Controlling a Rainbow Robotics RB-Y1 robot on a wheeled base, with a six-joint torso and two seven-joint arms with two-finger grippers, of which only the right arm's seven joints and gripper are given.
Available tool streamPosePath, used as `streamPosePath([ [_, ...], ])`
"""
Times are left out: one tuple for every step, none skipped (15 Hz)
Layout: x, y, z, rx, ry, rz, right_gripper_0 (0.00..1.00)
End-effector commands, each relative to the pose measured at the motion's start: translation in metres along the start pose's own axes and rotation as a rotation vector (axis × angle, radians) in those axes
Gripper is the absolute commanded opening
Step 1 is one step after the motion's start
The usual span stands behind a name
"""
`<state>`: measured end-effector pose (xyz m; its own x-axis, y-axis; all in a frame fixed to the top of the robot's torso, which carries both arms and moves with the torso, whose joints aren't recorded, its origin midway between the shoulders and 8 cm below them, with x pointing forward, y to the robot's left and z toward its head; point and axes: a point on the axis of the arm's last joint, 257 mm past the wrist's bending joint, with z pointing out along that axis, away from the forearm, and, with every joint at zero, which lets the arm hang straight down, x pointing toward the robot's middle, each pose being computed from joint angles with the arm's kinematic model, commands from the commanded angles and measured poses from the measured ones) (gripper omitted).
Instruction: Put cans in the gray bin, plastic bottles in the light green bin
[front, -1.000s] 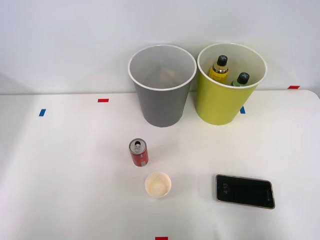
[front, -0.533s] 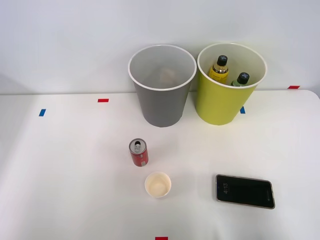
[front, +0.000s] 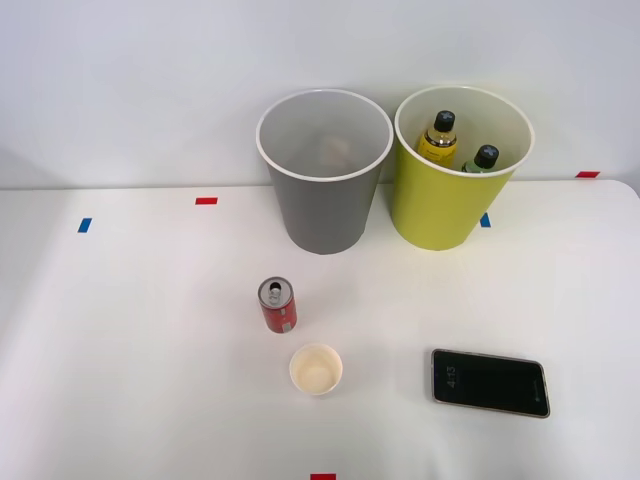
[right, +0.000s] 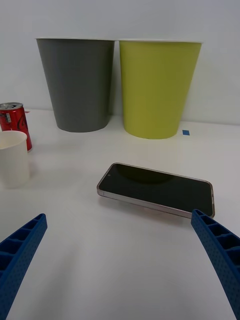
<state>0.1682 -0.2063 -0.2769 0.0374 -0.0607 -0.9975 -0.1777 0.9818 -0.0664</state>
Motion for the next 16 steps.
streamPosePath([
  [0.0000, 0.0000, 0.0000, 0.000, 0.000, 0.000, 1.00],
  [0.0000, 0.0000, 0.0000, 0.000, 0.000, 0.000, 1.00],
  [0.0000, 0.0000, 0.0000, 0.000, 0.000, 0.000, 1.00],
  [0.0000, 0.0000, 0.0000, 0.000, 0.000, 0.000, 1.00],
  [0.0000, 0.0000, 0.0000, 0.000, 0.000, 0.000, 1.00],
  [0.0000, 0.0000, 0.0000, 0.000, 0.000, 0.000, 1.00],
  [0.0000, 0.0000, 0.0000, 0.000, 0.000, 0.000, 1.00],
  [0.0000, 0.0000, 0.0000, 0.000, 0.000, 0.000, 1.00],
  [0.0000, 0.0000, 0.0000, 0.000, 0.000, 0.000, 1.00],
  [0.0000, 0.0000, 0.0000, 0.000, 0.000, 0.000, 1.00],
  [0.0000, 0.0000, 0.0000, 0.000, 0.000, 0.000, 1.00],
  [0.0000, 0.0000, 0.0000, 0.000, 0.000, 0.000, 1.00],
  [0.0000, 0.0000, 0.0000, 0.000, 0.000, 0.000, 1.00],
  [0.0000, 0.0000, 0.0000, 0.000, 0.000, 0.000, 1.00],
  [0.0000, 0.0000, 0.0000, 0.000, 0.000, 0.000, 1.00],
  [0.0000, 0.0000, 0.0000, 0.000, 0.000, 0.000, 1.00],
])
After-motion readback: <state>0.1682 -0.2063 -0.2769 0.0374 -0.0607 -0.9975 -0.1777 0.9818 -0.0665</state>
